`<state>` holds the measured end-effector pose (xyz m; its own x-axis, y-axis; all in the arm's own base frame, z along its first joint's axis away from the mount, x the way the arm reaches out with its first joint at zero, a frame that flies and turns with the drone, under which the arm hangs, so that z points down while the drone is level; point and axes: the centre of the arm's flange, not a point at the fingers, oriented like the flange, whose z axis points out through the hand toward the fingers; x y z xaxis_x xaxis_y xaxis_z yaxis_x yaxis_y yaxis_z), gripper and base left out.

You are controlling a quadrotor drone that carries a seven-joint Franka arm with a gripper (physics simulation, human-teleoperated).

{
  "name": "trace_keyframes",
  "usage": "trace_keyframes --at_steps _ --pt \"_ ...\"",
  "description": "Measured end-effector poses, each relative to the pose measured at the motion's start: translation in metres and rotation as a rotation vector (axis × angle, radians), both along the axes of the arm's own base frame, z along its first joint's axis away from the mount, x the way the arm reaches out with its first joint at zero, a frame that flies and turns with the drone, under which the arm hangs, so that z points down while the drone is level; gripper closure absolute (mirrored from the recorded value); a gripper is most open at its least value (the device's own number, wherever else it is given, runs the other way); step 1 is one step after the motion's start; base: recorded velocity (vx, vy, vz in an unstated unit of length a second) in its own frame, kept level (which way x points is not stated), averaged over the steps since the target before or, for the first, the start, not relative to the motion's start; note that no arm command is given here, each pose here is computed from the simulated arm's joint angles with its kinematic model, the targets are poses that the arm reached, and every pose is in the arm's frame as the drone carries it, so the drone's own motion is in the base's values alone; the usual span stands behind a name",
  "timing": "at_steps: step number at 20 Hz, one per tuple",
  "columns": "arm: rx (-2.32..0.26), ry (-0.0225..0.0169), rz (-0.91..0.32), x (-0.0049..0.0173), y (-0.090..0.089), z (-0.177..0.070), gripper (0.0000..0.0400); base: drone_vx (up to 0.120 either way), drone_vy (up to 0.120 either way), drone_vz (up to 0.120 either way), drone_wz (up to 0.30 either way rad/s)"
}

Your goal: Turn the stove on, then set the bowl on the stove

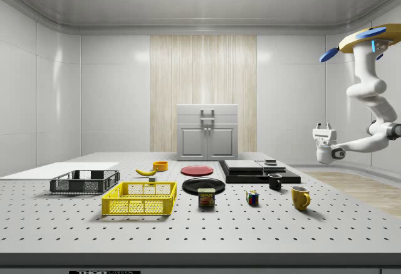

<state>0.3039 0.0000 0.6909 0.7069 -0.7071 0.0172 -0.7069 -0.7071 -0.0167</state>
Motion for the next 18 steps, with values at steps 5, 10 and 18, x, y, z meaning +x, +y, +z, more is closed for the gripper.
trace_keyframes --at_steps 5,10,18 --pt "-0.001 -0.0038 0.0 -0.0003 0.0001 0.0003 0.0 0.0 0.0 0.0 0.0" --pt "-0.002 -0.0076 0.0 -0.0007 0.0002 0.0004 0.0 0.0 -0.064 0.0 0.0" --pt "-0.008 -0.0137 0.0 -0.0013 0.0008 0.0004 0.0 0.1 -0.12 0.0 0.0"
